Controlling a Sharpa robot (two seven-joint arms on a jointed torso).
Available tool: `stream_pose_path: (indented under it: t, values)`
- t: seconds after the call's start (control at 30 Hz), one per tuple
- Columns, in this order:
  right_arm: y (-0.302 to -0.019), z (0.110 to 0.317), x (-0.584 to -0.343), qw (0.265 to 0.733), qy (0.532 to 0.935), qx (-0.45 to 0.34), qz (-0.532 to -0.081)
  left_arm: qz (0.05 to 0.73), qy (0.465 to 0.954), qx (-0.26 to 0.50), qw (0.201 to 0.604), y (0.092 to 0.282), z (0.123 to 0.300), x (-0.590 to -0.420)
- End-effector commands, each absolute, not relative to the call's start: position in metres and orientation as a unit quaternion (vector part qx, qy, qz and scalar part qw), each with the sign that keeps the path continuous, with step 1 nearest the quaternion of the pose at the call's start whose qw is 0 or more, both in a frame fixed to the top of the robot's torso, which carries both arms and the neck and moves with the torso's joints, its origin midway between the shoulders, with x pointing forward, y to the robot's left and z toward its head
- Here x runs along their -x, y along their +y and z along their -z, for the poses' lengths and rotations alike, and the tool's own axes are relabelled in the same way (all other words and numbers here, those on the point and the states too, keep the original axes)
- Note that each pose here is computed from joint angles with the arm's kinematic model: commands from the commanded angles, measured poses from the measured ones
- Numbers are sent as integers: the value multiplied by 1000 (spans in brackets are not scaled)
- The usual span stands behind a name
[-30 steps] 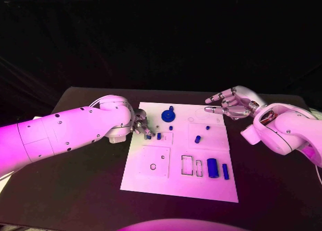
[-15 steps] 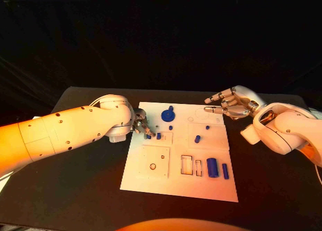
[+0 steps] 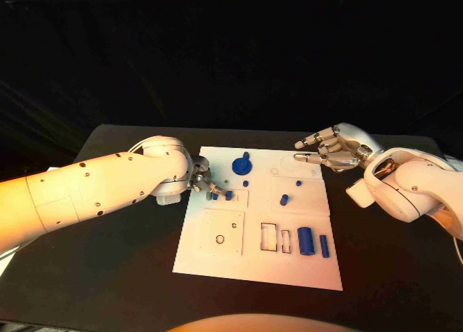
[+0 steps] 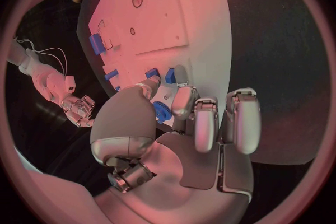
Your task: Assemble the parts on the task board
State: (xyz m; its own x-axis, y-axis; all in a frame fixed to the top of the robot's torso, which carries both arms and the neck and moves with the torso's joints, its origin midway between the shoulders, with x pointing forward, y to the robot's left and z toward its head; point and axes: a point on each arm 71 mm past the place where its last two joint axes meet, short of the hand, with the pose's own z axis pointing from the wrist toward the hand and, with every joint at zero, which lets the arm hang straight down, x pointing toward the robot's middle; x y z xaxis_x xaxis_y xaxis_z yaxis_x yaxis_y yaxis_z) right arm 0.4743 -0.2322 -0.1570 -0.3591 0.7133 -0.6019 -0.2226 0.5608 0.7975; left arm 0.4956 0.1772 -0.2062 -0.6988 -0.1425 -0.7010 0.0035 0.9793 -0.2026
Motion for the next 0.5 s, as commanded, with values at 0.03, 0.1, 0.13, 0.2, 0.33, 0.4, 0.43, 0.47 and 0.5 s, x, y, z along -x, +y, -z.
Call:
stream_pose_path:
  t: [0.03, 0.1, 0.13, 0.2, 0.33, 0.4, 0.43, 0.47, 0.5]
  values:
    - [-231, 158, -474, 533, 704, -171, -436, 92, 919, 42, 382, 179, 212, -493]
    - [-231, 158, -474, 533, 704, -171, -436, 100, 914, 45, 390, 178, 211, -493]
    - [-231, 158, -474, 533, 705, -171, -436, 104, 912, 47, 394, 178, 210, -494]
    - [-231, 158, -474, 533, 705, -171, -436, 114, 907, 52, 402, 178, 209, -494]
    - [-232, 158, -474, 533, 705, -172, -435, 140, 895, 68, 418, 177, 206, -496]
    - [-232, 158, -474, 533, 705, -172, -435, 157, 886, 79, 429, 177, 204, -497]
    - [-232, 158, -474, 533, 705, -172, -435, 166, 880, 85, 436, 176, 203, -497]
    - [-232, 158, -474, 533, 705, -172, -434, 175, 875, 92, 442, 176, 201, -498]
    - [-233, 158, -474, 534, 705, -173, -434, 189, 866, 102, 452, 176, 200, -499]
